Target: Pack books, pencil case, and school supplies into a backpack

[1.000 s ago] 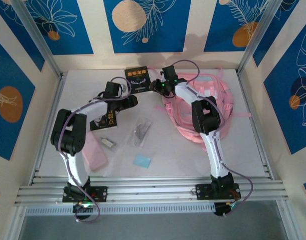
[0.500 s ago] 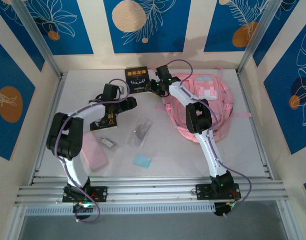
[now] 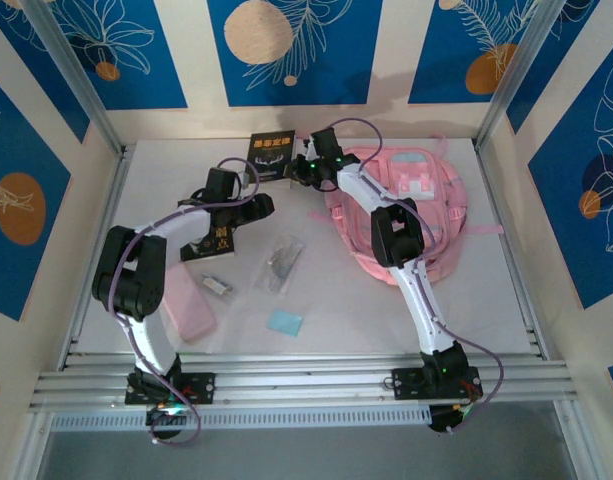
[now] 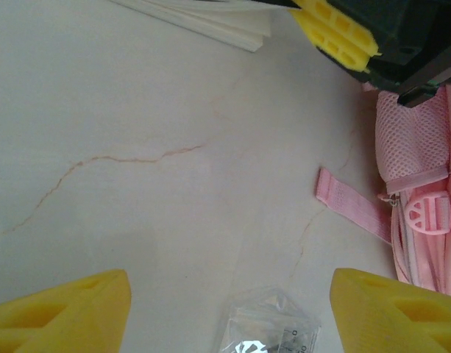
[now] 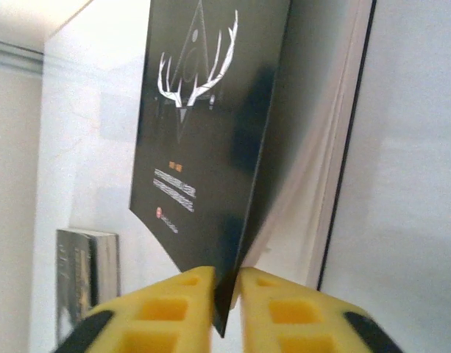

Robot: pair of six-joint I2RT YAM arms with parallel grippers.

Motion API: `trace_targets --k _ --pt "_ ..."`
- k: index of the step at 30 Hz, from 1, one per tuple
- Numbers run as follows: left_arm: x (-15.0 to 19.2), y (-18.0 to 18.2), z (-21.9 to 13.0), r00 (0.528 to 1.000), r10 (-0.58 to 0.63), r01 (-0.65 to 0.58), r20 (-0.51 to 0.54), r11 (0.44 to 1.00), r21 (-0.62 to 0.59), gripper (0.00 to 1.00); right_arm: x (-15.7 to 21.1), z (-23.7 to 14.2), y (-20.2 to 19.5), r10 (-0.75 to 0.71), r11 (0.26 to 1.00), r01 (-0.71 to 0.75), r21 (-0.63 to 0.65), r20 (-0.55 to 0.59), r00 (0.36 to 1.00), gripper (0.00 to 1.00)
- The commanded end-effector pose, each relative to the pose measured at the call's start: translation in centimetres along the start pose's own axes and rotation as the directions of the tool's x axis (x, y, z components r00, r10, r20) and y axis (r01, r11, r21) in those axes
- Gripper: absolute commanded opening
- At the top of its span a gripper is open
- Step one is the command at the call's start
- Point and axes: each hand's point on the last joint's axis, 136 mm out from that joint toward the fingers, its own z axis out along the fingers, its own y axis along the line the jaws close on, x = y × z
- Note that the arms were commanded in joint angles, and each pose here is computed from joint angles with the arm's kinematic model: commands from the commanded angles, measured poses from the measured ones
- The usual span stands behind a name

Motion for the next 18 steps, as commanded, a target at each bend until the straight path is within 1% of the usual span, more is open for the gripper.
trace_targets --k 1,2,6,9,14,18 --pt "-0.3 -0.4 -0.8 1.000 0.004 -0.004 0.011 1.000 0.023 0.71 0.4 0.6 0.2 0.025 0.999 -0.026 -0.038 -0.023 0.999 0.05" --pt "-0.2 -0.4 -0.9 1.000 0.005 -0.005 0.010 1.000 0.021 0.72 0.4 0.6 0.1 0.029 0.999 -0.030 -0.039 -0.023 0.999 0.00" --pt "-0.1 -0.2 -0.9 1.000 0.007 -0.007 0.009 1.000 0.013 0.71 0.3 0.3 0.0 0.043 0.998 -0.044 -0.042 -0.033 0.999 0.00" --pt "-0.4 0.3 -1.2 1.000 0.004 -0.004 0.020 1.000 0.000 0.72 0.8 -0.4 0.6 0.042 0.998 -0.045 -0.051 -0.060 0.997 0.00" --pt "-1.4 0.9 -1.8 0.999 -0.005 0.005 0.050 1.000 -0.009 0.72 3.9 -2.2 2.0 0.013 0.998 -0.021 -0.058 -0.127 0.992 0.00" --pt "-2.1 1.0 -1.9 0.998 0.003 -0.002 0.066 1.000 -0.017 0.72 6.5 -4.4 2.1 0.015 0.998 -0.026 -0.064 -0.171 0.985 0.00"
